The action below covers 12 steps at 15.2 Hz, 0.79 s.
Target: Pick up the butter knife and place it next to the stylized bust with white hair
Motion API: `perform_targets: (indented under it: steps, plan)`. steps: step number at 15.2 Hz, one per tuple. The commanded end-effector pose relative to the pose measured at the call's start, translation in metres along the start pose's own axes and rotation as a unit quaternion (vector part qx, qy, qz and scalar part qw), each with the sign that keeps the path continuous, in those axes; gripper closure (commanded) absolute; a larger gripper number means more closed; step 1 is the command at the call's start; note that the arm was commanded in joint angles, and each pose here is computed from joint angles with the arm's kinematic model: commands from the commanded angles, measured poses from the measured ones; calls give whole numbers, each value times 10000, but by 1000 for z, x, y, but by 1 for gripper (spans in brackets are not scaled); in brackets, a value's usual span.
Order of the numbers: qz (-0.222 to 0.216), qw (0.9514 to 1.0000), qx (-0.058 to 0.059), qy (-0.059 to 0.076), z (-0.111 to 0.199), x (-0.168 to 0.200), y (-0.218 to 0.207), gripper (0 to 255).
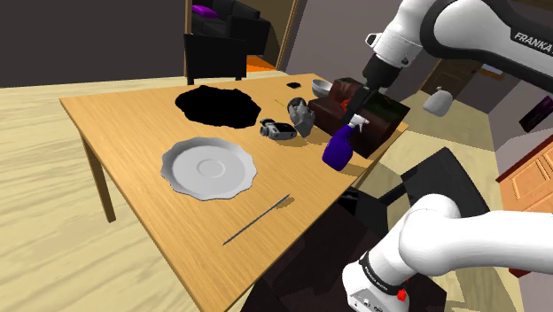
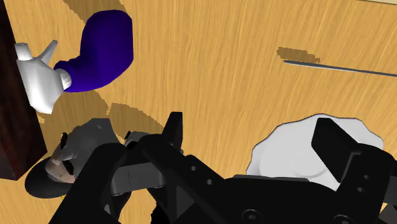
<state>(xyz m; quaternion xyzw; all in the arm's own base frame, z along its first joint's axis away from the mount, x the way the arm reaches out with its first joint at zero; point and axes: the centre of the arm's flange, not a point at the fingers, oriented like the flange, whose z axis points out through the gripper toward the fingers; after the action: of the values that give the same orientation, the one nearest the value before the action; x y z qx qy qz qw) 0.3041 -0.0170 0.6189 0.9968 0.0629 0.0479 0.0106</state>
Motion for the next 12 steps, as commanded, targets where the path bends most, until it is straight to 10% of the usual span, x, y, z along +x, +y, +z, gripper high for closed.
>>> perform_targets:
  steps: [1,6,12]
  plan:
    - [0,10000,0,0,0,0,0,0]
    - [-1454,9893,55,-100,46,35,-33,0]
    - [-3156,9486,119,-217,101,62,-85,0]
